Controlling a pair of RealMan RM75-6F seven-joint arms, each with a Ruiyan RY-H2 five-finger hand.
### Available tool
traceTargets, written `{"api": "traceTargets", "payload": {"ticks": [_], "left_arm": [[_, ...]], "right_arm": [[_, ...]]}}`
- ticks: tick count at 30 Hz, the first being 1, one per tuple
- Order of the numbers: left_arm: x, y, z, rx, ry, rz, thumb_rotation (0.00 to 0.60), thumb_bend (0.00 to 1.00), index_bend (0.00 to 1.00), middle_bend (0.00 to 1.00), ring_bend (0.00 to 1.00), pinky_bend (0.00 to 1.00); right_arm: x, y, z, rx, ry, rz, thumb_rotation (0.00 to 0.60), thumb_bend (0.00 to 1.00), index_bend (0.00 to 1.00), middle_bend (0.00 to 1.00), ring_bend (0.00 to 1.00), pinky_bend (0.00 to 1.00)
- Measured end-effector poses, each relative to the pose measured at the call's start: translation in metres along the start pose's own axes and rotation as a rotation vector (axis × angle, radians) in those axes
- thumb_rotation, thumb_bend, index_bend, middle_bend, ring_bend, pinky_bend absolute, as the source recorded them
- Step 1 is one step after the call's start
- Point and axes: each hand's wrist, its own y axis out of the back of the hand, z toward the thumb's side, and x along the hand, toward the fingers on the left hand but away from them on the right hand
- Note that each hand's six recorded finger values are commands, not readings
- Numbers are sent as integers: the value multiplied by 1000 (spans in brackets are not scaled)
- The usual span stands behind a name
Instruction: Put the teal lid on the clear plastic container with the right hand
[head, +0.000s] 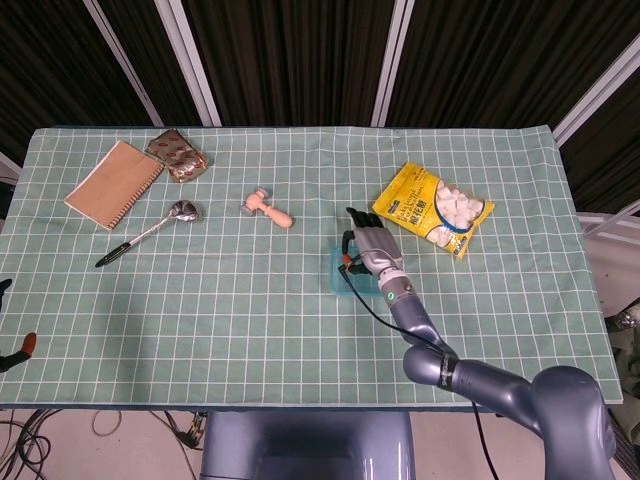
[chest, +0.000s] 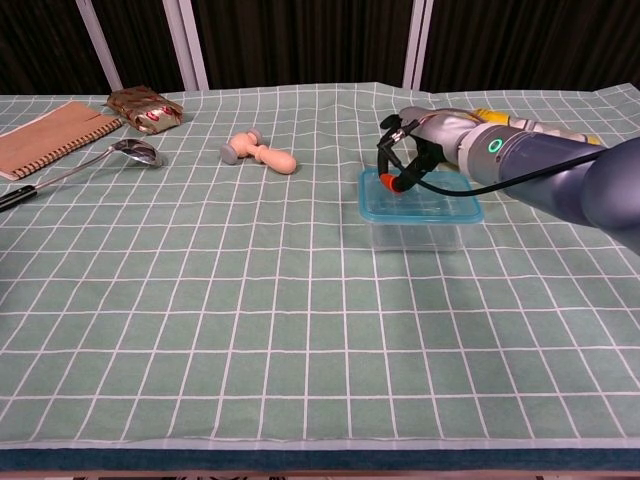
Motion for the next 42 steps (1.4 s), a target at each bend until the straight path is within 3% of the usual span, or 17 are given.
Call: {"api": "traceTargets", "payload": {"ticks": [18,42], "left_arm": [[0,0,-1,-1,3,1,600,320,108,0,0,0],[0,1,-1,-1,4,3,600,320,108,0,0,0]], "right_arm": [[0,-10,0,62,-7,74,600,517,693,0,0,0],[2,-21,5,115,-5,110,600,517,709,0,0,0]]}}
